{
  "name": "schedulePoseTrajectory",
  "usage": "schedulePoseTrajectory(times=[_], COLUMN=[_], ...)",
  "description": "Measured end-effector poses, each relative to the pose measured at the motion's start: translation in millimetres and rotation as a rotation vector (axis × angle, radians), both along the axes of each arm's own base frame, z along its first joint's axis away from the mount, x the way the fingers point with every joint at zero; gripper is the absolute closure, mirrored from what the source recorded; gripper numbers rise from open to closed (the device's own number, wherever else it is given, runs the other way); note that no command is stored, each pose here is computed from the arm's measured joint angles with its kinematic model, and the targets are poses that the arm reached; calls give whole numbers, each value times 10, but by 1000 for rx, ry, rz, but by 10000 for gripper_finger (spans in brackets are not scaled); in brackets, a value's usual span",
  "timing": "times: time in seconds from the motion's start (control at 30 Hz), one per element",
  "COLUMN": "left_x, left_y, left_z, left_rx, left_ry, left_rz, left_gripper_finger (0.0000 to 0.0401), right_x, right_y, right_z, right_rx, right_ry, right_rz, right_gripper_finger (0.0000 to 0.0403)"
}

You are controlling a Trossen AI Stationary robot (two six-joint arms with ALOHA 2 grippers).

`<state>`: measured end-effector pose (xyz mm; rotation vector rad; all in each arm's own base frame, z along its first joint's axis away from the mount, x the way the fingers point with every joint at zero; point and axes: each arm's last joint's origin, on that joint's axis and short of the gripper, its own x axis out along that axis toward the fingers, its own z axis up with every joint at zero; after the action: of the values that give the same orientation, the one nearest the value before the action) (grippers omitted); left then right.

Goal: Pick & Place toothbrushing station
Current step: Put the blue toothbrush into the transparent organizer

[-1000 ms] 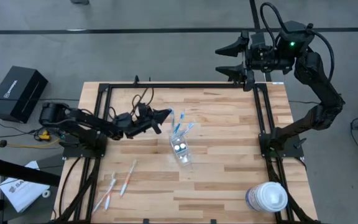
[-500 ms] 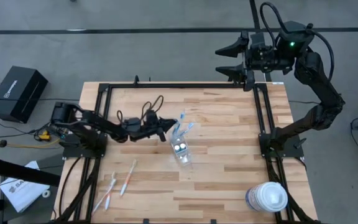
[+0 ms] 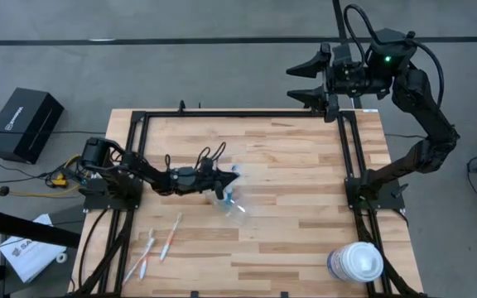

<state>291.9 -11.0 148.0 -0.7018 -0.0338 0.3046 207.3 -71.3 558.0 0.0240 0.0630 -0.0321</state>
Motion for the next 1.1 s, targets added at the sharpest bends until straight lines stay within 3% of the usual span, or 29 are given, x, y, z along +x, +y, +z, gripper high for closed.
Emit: schedulePoseTrajectory(times=[0.53, 1.1], left_x=[-2, -130], left_y=[3, 7], left_z=[80, 457], left_rx=[2, 147], left_ry=[-62, -147], left_rz=[-3, -19], left_gripper_finger=[376, 350], right_x=[-2, -11], right_y=[0, 4], right_z=[4, 10], right_rx=[-11, -11], right_ry=[-3, -6], right_rz=[0, 1], right_gripper_finger=[113, 113])
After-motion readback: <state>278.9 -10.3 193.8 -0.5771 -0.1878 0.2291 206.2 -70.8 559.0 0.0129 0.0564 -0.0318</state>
